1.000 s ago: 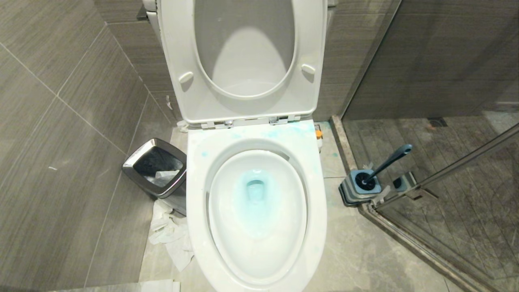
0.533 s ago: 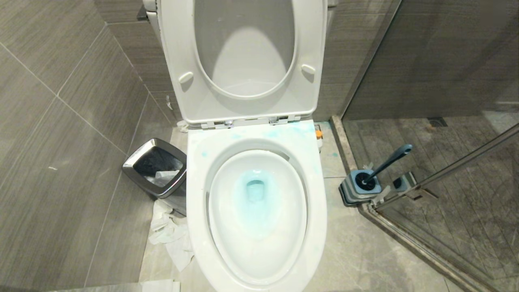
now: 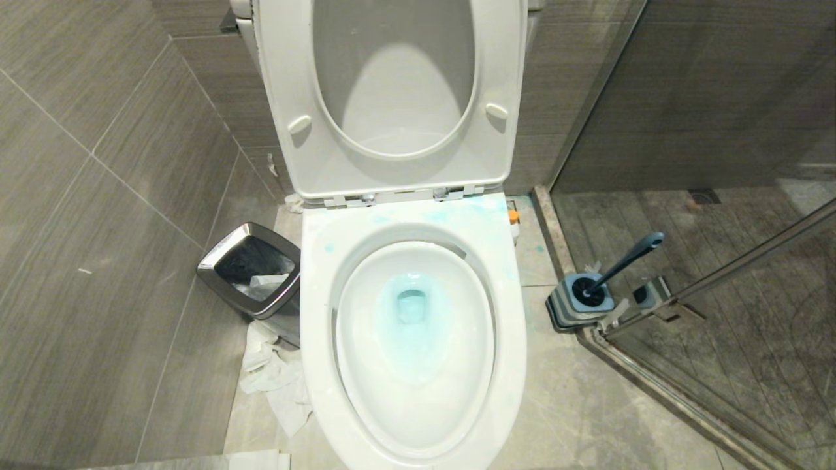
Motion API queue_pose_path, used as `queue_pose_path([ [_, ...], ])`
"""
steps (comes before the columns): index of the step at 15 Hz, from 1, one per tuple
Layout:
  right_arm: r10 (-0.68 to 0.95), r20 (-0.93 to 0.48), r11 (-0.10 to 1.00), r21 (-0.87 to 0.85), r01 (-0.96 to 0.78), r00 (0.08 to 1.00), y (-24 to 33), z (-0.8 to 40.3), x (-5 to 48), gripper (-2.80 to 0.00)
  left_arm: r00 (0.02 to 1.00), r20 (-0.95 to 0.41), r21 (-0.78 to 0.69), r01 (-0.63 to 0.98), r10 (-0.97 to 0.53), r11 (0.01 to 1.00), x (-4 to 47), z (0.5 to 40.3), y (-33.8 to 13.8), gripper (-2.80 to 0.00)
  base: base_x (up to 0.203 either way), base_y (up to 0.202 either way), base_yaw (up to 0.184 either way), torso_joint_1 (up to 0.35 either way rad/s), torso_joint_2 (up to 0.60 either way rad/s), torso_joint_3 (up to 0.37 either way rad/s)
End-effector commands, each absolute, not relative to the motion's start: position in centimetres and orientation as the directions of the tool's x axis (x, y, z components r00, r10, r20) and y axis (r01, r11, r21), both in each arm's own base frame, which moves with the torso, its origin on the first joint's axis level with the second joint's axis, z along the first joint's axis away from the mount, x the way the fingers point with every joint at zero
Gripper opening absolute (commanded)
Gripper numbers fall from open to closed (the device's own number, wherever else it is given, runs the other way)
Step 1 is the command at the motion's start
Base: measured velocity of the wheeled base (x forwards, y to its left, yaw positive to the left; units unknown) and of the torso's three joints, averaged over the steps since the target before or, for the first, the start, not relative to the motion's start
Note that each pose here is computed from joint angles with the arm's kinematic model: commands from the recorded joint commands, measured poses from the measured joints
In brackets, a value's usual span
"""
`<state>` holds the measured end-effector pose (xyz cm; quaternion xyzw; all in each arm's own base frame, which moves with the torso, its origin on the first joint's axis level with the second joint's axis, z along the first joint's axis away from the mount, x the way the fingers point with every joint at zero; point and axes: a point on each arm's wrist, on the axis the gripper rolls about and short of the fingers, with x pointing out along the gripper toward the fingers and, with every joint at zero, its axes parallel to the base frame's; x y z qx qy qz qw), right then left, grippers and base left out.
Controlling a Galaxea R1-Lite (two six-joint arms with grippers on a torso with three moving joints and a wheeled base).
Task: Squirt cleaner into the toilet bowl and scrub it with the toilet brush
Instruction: Flush the toilet
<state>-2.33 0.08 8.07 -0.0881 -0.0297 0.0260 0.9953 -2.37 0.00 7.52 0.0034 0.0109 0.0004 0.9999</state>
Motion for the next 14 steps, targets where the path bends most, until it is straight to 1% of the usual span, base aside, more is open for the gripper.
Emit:
queue_pose_path([
  [1, 0.057, 0.015, 0.987, -0.153, -0.054, 0.998, 0.1, 7.7, -2.3, -2.8, 1.0, -0.021, 0.023, -0.001, 0.001, 1.0, -2.4, 7.6, 0.0, -2.8, 0.0, 0.0, 0.0, 0.0, 0.0, 0.0],
  [2, 0.054, -0.003, 0.992, -0.111, -0.054, 0.999, 0.1, 7.6, -2.3, -2.8, 1.0, 0.001, 0.049, -0.001, 0.001, 0.999, -2.5, 8.0, 0.0, -2.8, 0.0, 0.0, 0.0, 0.0, 0.0, 0.0],
  [4, 0.031, 0.003, 0.999, -0.027, -0.031, 1.0, 0.0, 7.6, -2.3, -2.8, 0.994, 0.11, 0.111, -0.004, -0.008, 0.994, -3.2, 10.5, 0.0, -2.8, 0.0, 0.0, 0.0, 0.0, 0.0, 0.0],
  [7, 0.008, 0.005, 1.0, -0.002, -0.008, 1.0, 0.0, 7.6, -2.3, -2.8, 0.968, 0.245, 0.228, -0.003, -0.054, 0.974, -5.2, 15.8, -0.1, -2.8, 0.0, 0.0, 0.0, 0.0, 0.0, 0.0],
  [9, 0.008, 0.005, 1.0, -0.002, -0.008, 1.0, 0.0, 7.6, -2.3, -2.8, 0.958, 0.272, 0.283, 0.008, -0.089, 0.959, -5.4, 20.5, -0.2, -2.8, 0.0, 0.0, 0.0, 0.0, 0.0, 0.0],
  [11, 0.008, 0.005, 1.0, -0.002, -0.008, 1.0, 0.0, 7.6, -2.3, -2.8, 0.95, 0.297, 0.304, 0.002, -0.097, 0.953, -4.7, 25.9, -0.3, -2.8, 0.0, 0.0, 0.0, 0.0, 0.0, 0.0],
  [12, 0.008, 0.005, 1.0, -0.002, -0.008, 1.0, 0.0, 7.6, -2.3, -2.8, 0.947, 0.308, 0.309, -0.003, -0.097, 0.951, -3.9, 28.6, -0.3, -2.8, 0.0, 0.0, 0.0, 0.0, 0.0, 0.0],
  [14, 0.008, 0.003, 1.0, -0.002, -0.008, 1.0, 0.0, 7.6, -2.3, -2.8, 0.95, 0.296, 0.314, -0.001, -0.097, 0.949, -1.7, 32.1, -0.3, -2.8, 0.0, 0.0, 0.0, 0.0, 0.0, 0.0],
])
